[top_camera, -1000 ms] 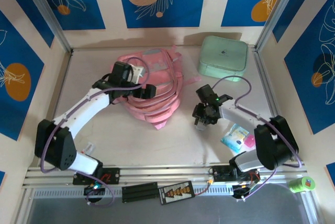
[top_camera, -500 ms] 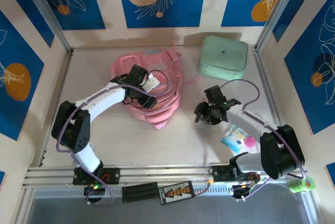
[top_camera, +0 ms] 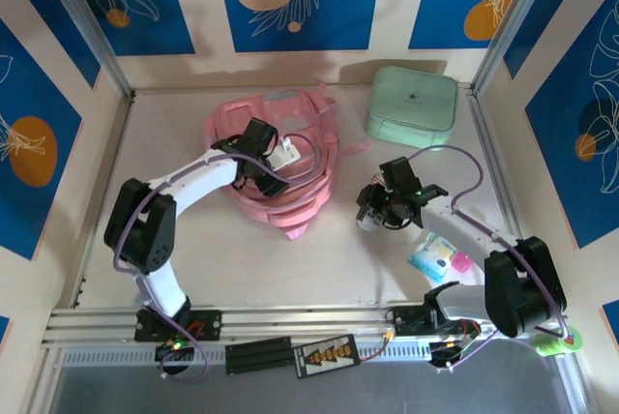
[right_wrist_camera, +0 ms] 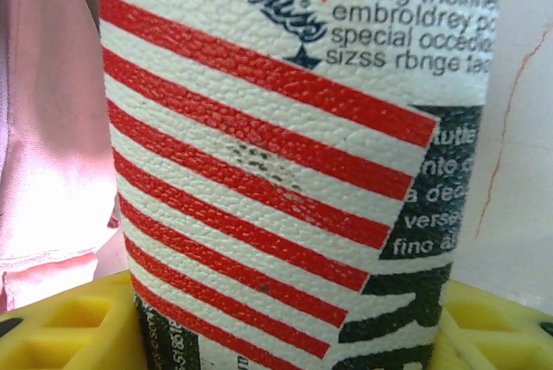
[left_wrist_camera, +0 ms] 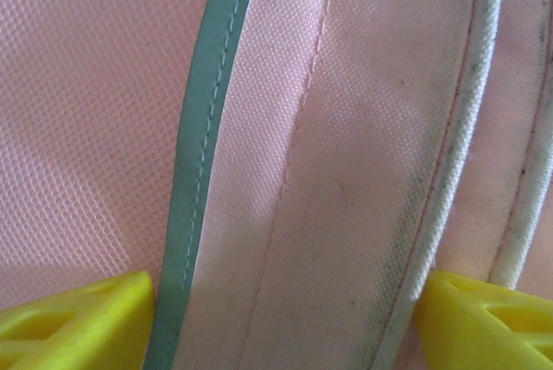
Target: Pack books, pencil case, and school supplies into a backpack
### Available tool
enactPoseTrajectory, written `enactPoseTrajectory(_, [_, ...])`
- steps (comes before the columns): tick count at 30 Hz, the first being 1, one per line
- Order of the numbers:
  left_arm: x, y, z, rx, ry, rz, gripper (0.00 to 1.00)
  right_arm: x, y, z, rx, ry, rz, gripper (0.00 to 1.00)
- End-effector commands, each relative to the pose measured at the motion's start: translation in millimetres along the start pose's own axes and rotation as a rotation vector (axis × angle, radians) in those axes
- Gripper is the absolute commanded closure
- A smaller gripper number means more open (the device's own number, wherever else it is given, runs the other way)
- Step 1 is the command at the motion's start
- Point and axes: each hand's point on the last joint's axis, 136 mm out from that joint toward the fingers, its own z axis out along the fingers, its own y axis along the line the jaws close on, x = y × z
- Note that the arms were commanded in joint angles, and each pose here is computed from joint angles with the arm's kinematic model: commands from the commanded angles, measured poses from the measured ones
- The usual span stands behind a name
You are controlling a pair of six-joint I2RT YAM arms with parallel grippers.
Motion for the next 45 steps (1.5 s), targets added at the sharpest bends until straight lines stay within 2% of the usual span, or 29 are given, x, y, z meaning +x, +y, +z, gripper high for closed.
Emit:
enactPoseTrajectory(1, [5,9,5,-0.031,0.056,0.035,0.25,-1,10,-3,-0.049,0.002,0.017,0.52])
enactPoseTrajectory(7, [-3,16,0,-0.064,0.036,0.039,0.32,-2,12,-5,-0.063,-0.012,0.027,0.53])
enactPoseTrajectory(10, [-12,20,-9,-0.076,-0.001,0.034,0.4,-3,14,-6,-0.067,-0.014,0.027,0.53])
enactPoseTrajectory(12, [-18,23,-16,-0.092,-0.034,0.027,0.47,-4,14,-6,-0.069,-0.017,0.028,0.53])
enactPoseTrajectory(14, [-25,23,-26,-0.1,-0.084,0.019,0.6,-3,15,-7,-0.072,-0.016,0.029,0.54])
enactPoseTrajectory(19, [-38,7,-41,-0.027,-0.199,-0.017,0.78,-2,15,-6,-0.083,-0.016,0.032,0.53])
enactPoseTrajectory(24, [-37,0,-37,0.006,-0.205,-0.039,0.92,-1,17,-6,-0.089,-0.01,0.032,0.54])
enactPoseTrajectory(29, [-37,-5,-39,0.041,-0.199,-0.037,1.0,0,17,-7,-0.09,-0.01,0.034,0.54])
enactPoseTrajectory(34, [-51,-6,-57,0.067,-0.255,-0.069,1.0,-1,25,-11,-0.128,-0.009,0.037,0.54])
enactPoseTrajectory(37, [-67,-6,-84,0.085,-0.33,-0.125,1.0,-2,37,-19,-0.184,-0.012,0.025,0.54])
enactPoseTrajectory(43, [-105,-6,-156,0.12,-0.578,-0.25,1.0,-7,77,-46,-0.366,-0.02,-0.019,0.54])
enactPoseTrajectory(45, [-112,1,-173,0.099,-0.631,-0.3,1.0,-7,93,-55,-0.416,-0.015,-0.036,0.54])
